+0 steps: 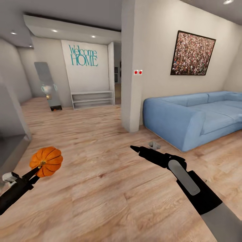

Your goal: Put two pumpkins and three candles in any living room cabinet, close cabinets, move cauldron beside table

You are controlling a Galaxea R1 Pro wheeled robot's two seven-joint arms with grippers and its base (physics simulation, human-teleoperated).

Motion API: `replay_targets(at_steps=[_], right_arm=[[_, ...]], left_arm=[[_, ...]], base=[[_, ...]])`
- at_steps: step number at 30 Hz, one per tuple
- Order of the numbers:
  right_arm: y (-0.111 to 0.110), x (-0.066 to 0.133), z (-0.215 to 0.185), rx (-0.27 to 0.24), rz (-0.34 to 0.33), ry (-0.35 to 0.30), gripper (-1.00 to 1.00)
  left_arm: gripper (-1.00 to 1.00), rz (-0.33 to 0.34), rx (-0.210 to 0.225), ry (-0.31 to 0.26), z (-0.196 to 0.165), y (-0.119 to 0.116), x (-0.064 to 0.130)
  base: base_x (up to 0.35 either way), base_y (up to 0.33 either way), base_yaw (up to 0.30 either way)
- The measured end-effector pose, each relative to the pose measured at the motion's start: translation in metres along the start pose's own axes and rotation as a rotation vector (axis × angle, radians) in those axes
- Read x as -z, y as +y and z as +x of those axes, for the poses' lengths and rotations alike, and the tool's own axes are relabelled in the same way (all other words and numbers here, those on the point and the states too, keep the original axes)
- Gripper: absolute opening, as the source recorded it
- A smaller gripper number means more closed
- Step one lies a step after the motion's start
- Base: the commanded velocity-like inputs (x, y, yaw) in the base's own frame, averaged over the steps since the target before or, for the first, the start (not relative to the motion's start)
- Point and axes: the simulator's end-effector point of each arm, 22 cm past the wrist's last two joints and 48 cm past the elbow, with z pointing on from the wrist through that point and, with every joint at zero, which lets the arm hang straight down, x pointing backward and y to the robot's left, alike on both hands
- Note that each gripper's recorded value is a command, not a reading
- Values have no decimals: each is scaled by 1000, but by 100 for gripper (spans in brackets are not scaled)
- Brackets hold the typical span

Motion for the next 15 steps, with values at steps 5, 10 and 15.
replay_targets(at_steps=[5, 10, 15], right_arm=[[0, 0, 0, 0, 1, 0, 100], [0, 0, 0, 0, 1, 0, 100], [0, 0, 0, 0, 1, 0, 100]], left_arm=[[-100, -1, 0, 1, 0, 0, 0], [-100, -1, 0, 1, 0, 0, 0], [-100, 0, 0, 0, 0, 0, 0]], base=[[35, 1, -282], [2, 0, -282], [3, 0, -282]])
